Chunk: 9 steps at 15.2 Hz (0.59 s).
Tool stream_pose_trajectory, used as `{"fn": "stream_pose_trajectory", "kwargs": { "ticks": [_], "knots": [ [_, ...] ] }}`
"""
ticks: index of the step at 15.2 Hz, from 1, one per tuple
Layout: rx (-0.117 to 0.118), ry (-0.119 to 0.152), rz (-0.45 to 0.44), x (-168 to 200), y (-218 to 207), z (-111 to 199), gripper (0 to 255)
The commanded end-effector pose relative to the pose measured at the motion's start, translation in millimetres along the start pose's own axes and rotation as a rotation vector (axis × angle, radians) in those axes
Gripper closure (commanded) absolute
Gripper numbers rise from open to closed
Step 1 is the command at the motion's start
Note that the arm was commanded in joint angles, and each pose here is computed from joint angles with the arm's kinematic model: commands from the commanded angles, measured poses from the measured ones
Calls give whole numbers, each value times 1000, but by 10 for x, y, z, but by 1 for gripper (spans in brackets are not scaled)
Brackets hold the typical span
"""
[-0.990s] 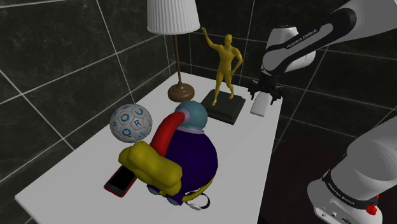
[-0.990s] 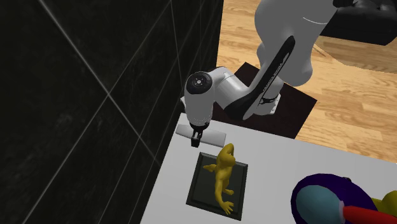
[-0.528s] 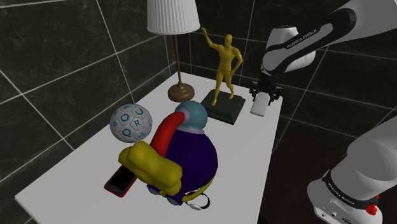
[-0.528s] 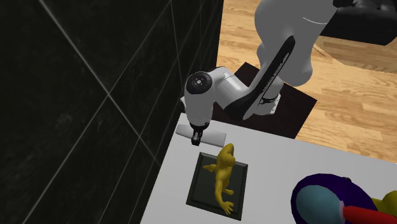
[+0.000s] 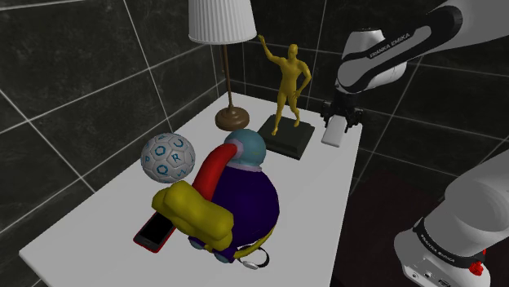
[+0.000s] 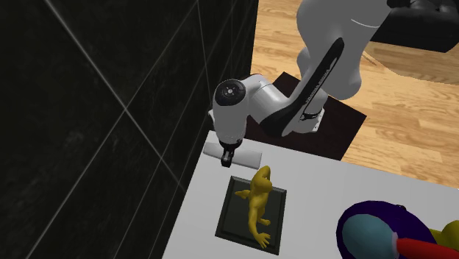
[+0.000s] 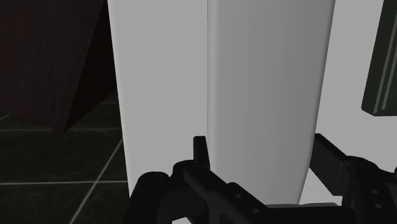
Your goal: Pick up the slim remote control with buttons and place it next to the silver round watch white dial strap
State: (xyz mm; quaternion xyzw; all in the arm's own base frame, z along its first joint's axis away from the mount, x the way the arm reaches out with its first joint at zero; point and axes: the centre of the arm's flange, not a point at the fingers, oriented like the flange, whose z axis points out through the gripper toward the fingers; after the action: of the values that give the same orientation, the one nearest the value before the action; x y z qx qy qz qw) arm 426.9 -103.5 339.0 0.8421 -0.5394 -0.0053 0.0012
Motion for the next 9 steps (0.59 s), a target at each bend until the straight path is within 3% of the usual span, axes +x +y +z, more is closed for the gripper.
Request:
{"fn": "stream_pose_trajectory", "kwargs": {
  "ticks": [1,9],
  "knots": [
    [0,0,0,-2,2,-96,255],
    [0,0,0,-6,5,-518,255]
  ]
}}
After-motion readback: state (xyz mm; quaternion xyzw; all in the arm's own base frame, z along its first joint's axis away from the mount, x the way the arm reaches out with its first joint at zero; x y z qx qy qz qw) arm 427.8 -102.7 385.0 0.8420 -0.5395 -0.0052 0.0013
